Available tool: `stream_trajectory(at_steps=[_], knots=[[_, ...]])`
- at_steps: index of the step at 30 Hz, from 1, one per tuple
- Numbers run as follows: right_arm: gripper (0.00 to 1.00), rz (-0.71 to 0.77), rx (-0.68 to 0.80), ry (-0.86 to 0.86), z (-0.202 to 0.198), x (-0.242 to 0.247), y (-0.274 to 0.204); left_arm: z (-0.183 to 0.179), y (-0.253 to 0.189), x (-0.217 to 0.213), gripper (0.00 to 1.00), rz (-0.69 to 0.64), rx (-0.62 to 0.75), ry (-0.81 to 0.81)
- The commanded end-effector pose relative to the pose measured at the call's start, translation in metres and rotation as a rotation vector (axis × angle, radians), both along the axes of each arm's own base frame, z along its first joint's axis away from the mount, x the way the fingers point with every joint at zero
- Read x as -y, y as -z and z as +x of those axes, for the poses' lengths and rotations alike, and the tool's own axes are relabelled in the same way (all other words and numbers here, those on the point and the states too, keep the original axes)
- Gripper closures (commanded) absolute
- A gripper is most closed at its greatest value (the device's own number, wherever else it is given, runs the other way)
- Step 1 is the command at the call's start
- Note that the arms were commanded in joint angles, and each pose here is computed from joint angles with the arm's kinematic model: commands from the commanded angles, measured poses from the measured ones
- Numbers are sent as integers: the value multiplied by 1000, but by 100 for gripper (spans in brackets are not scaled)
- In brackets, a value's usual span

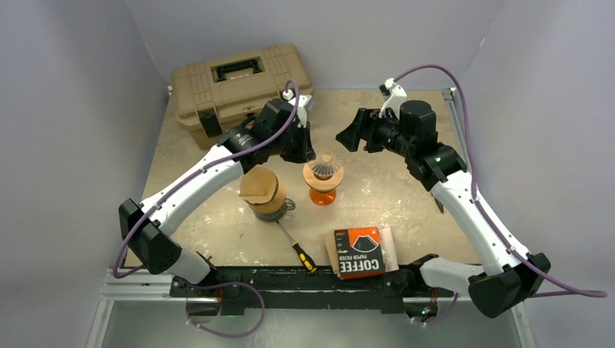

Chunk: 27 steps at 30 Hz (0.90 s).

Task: Place the coffee filter in the dripper
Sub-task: Place the coffee dripper in the dripper holder.

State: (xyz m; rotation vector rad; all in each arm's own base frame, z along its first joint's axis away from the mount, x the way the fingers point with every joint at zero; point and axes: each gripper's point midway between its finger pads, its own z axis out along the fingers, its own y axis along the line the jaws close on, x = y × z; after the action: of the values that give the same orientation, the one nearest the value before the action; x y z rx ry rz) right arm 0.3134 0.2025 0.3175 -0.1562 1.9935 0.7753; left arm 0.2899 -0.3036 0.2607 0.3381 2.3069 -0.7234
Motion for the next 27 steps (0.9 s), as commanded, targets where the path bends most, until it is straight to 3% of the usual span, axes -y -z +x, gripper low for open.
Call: stream_trajectory(at_steps=[1, 11, 27], knots=[[16, 29, 27, -13, 1, -3, -8, -1, 3, 3, 100, -19, -43, -1], [17, 24, -6, -33, 1, -7, 3, 3, 24, -6, 100, 51, -69, -29], [18, 11, -34, -51, -1, -9, 14, -3, 48, 4, 100, 48, -125, 39]])
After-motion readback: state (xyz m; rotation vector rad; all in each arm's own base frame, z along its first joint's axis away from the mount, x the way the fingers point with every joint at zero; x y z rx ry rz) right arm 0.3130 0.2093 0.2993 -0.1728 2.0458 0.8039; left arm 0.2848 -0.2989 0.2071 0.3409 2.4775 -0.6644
